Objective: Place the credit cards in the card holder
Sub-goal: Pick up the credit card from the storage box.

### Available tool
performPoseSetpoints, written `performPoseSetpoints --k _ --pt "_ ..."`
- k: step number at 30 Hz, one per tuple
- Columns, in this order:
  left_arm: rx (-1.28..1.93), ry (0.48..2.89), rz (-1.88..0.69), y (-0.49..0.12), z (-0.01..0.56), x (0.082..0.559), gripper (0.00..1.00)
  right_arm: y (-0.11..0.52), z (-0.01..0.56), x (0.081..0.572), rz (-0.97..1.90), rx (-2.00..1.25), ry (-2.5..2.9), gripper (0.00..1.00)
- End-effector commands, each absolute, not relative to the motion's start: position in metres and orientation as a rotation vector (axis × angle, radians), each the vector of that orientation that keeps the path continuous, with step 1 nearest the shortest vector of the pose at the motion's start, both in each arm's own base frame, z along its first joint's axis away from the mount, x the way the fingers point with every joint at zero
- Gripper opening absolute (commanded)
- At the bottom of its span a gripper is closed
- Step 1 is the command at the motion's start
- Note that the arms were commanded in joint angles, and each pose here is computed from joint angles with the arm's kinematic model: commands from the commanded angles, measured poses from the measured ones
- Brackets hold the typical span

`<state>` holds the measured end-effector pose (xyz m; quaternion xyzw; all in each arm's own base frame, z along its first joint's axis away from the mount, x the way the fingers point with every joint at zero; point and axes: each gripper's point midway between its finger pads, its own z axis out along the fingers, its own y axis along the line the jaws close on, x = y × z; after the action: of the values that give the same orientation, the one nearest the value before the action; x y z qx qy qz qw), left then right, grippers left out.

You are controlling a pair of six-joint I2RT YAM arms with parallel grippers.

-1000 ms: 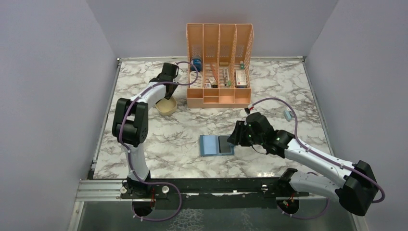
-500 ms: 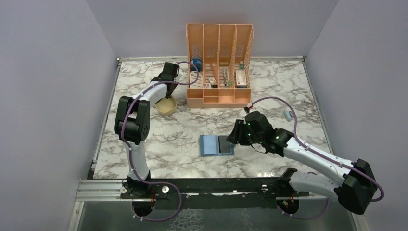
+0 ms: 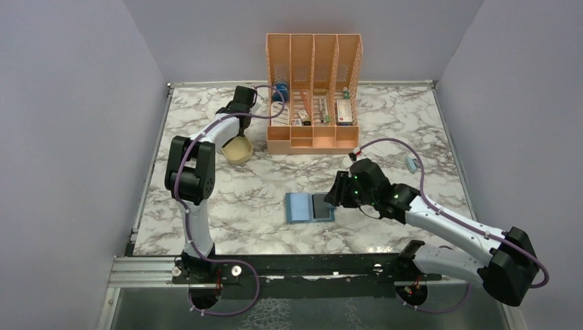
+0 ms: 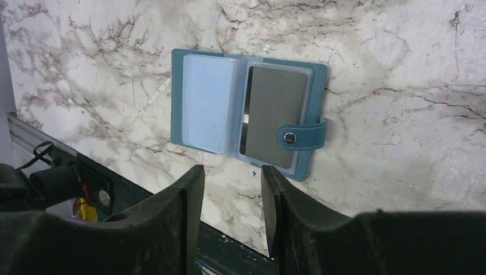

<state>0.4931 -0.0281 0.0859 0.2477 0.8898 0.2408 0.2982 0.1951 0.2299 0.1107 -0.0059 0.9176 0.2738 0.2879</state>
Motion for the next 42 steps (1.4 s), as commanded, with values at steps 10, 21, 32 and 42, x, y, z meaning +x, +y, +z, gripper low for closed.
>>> performPoseSetpoints --k 10,21,32,42 --pt "0.646 2.363 0.677 -0.023 0.095 0.501 0.27 0.23 0.118 0.2 0.728 -0.003 2.427 0.41" --pt "0.653 2.407 0.644 -0.024 0.08 0.491 0.35 0.231 0.117 0.2 0.732 -0.01 2.426 0.41" --pt "0.67 2.449 0.671 -0.021 0.059 0.485 0.37 0.231 0.119 0.201 0.724 -0.021 2.422 0.41" --pt "0.679 2.456 0.666 -0.021 0.055 0.485 0.18 0.231 0.119 0.202 0.723 -0.023 2.416 0.41"
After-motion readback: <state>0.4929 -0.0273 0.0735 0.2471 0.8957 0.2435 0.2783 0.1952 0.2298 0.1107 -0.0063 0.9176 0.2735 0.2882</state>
